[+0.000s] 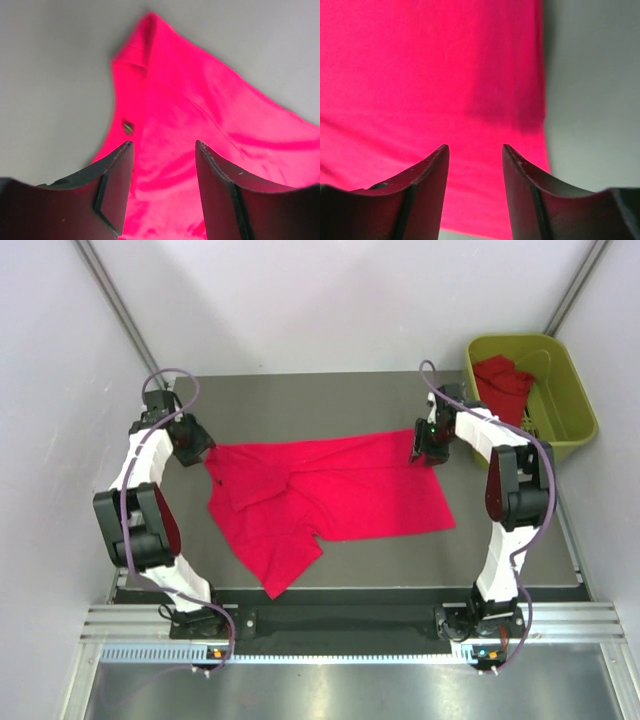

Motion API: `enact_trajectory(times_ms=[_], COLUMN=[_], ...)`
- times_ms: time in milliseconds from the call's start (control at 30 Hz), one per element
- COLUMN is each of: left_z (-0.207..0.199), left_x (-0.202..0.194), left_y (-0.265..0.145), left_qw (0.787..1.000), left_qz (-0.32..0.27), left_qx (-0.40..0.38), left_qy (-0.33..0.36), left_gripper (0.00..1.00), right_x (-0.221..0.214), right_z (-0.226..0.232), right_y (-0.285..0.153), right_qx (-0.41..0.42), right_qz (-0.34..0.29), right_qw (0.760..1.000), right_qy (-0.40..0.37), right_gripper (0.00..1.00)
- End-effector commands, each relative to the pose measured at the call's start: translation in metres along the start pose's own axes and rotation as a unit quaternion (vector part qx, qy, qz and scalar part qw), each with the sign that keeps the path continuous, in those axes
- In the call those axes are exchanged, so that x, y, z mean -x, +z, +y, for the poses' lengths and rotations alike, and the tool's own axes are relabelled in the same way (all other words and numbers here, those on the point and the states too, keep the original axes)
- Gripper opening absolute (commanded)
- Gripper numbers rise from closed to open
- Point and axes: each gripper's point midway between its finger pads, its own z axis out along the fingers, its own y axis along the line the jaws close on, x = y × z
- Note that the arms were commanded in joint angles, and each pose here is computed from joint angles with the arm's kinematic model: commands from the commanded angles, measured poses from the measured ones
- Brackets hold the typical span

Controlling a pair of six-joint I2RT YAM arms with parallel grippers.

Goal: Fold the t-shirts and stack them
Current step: Fold the tshirt

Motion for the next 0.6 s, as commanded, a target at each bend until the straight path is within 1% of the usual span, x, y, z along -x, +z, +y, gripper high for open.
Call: enact_trajectory(times_ms=[0,67,167,200,233,300,333,367,400,433,467,500,533,567], left_z=[-0.014,-0.018,-0.023,-0.025,-0.026,-0.030,-0.031,-0.026,-0.030,-0.031,-0.021,-0.024,-0.012,-0.010], left_x=[-0.004,-0.004,0.000,-0.001,-0.003,-0.010,-0.015,-0.028,-0.037,-0.057,-0.067,-0.080,-0.103,-0.115], left_y=[-0.007,-0.007,-0.003,-0.002,0.000,-0.002,-0.003,-0.002,-0.007,-0.009,-0.006,-0.010,-0.007,-0.008], left_qw=[0.999,0.998,0.998,0.997,0.997,0.996,0.996,0.996,0.996,0.996,0.996,0.996,0.995,0.994], left_qz=[-0.007,-0.003,-0.005,0.000,0.005,0.018,0.025,0.038,0.041,0.059,0.071,0.077,0.099,0.108], left_qx=[-0.039,-0.052,-0.062,-0.067,-0.070,-0.085,-0.086,-0.078,-0.077,-0.070,-0.049,-0.043,-0.021,-0.018], left_qy=[0.024,0.025,0.027,0.026,0.023,0.018,0.009,0.003,0.008,0.013,0.003,0.007,-0.012,-0.018], left_gripper=[0.57,0.57,0.55,0.54,0.51,0.46,0.46,0.47,0.49,0.51,0.51,0.52,0.52,0.52], right_x=[0.055,0.072,0.092,0.094,0.097,0.096,0.092,0.086,0.081,0.073,0.066,0.063,0.059,0.049], right_z=[-0.009,-0.011,-0.012,-0.013,-0.013,-0.015,-0.016,-0.010,-0.007,-0.004,-0.006,0.000,0.001,0.000], right_y=[-0.006,-0.001,-0.004,-0.001,-0.001,-0.003,-0.005,-0.010,-0.012,-0.015,-0.016,-0.017,-0.017,-0.017], right_qx=[-0.036,-0.049,-0.061,-0.062,-0.063,-0.065,-0.060,-0.040,-0.030,-0.020,-0.022,-0.003,0.000,0.001], right_qz=[-0.085,-0.101,-0.116,-0.116,-0.118,-0.098,-0.088,-0.082,-0.081,-0.079,-0.073,-0.075,-0.072,-0.070], right_qw=[0.995,0.992,0.989,0.989,0.988,0.991,0.993,0.995,0.996,0.997,0.997,0.997,0.997,0.997], right_qy=[-0.044,-0.053,-0.068,-0.072,-0.075,-0.056,-0.045,-0.036,-0.023,-0.005,-0.004,0.014,0.025,0.038], right_gripper=[0.49,0.52,0.53,0.53,0.53,0.52,0.53,0.52,0.53,0.53,0.53,0.54,0.54,0.54])
